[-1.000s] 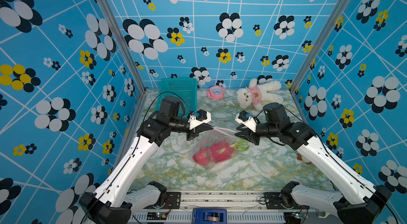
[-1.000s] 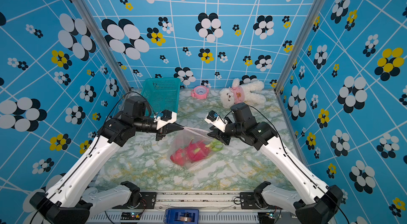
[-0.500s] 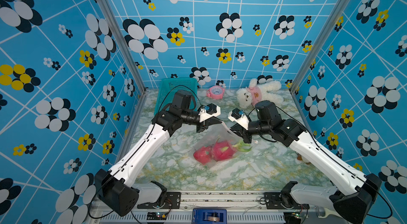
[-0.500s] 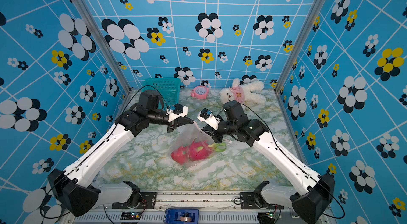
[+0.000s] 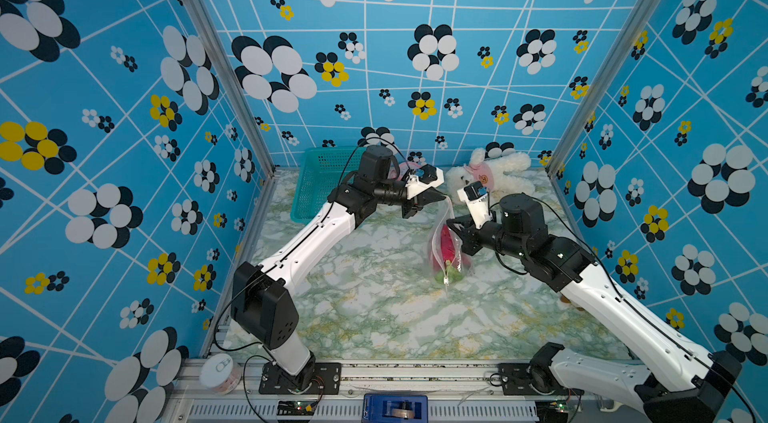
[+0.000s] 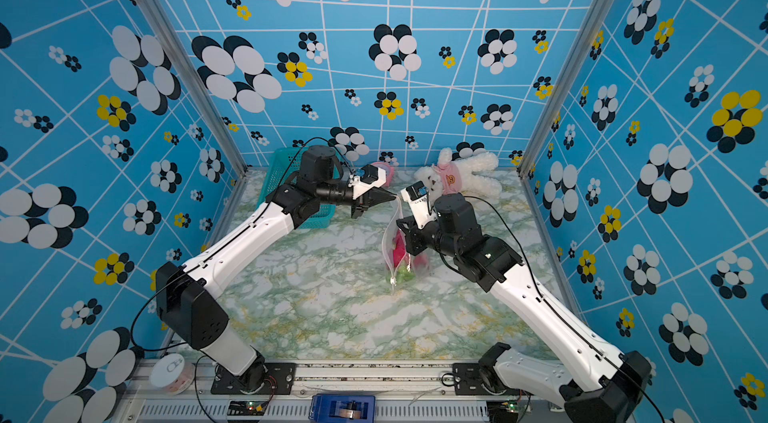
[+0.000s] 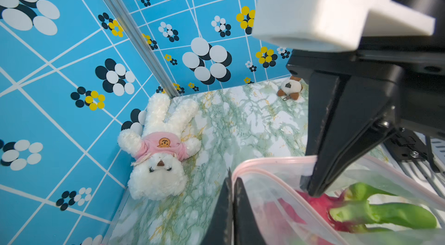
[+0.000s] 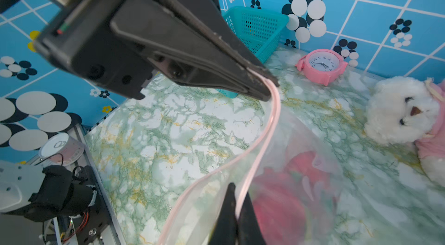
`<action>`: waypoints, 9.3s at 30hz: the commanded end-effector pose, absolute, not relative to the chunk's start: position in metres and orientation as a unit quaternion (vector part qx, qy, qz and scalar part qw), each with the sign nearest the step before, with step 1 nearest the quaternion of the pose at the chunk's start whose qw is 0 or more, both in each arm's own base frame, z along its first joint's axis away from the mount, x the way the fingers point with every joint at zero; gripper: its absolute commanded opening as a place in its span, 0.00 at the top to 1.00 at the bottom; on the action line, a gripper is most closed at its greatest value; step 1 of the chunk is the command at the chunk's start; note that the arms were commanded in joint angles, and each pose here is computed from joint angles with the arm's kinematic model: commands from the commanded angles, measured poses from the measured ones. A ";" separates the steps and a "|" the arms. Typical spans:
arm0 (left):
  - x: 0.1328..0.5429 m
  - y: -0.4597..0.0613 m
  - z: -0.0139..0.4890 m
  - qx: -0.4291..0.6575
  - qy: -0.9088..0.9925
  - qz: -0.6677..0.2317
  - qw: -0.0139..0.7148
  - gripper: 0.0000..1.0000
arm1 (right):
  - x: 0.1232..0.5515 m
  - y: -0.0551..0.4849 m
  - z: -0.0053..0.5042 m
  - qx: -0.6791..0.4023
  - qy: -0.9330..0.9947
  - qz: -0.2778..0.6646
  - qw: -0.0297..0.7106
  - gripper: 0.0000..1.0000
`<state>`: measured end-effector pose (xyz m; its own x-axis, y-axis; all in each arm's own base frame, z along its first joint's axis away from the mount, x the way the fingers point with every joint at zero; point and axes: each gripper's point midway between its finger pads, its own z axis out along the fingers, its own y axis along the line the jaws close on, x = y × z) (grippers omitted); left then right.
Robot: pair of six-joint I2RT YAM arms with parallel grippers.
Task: Open the zip-top bag and take out the dragon fruit
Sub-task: Adjust the zipper food storage bag at the center of the board, then pick up the dragon fruit from the zipper food storage bag.
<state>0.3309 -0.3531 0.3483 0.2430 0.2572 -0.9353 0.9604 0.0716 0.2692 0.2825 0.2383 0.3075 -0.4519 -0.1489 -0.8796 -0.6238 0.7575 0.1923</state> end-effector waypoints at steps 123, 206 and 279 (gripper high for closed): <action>0.216 -0.243 0.211 0.161 0.933 -0.271 0.176 0.54 | 0.189 0.298 0.089 -0.123 0.888 0.443 -0.031 0.46; 0.217 -0.166 0.073 -0.002 0.971 -0.216 0.101 0.46 | 0.223 0.262 0.089 -0.120 0.956 0.226 0.144 1.00; 0.280 -0.156 0.228 0.035 0.897 -0.208 0.389 0.01 | 0.344 0.208 0.319 -0.284 0.895 -0.088 0.333 1.00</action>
<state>0.2768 -0.1411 0.1912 -0.7916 -0.1400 -0.5948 0.1003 0.9304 -0.3525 0.3318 0.1823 0.3012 -0.6779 -0.5586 -0.4779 -0.4238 0.8282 -0.3668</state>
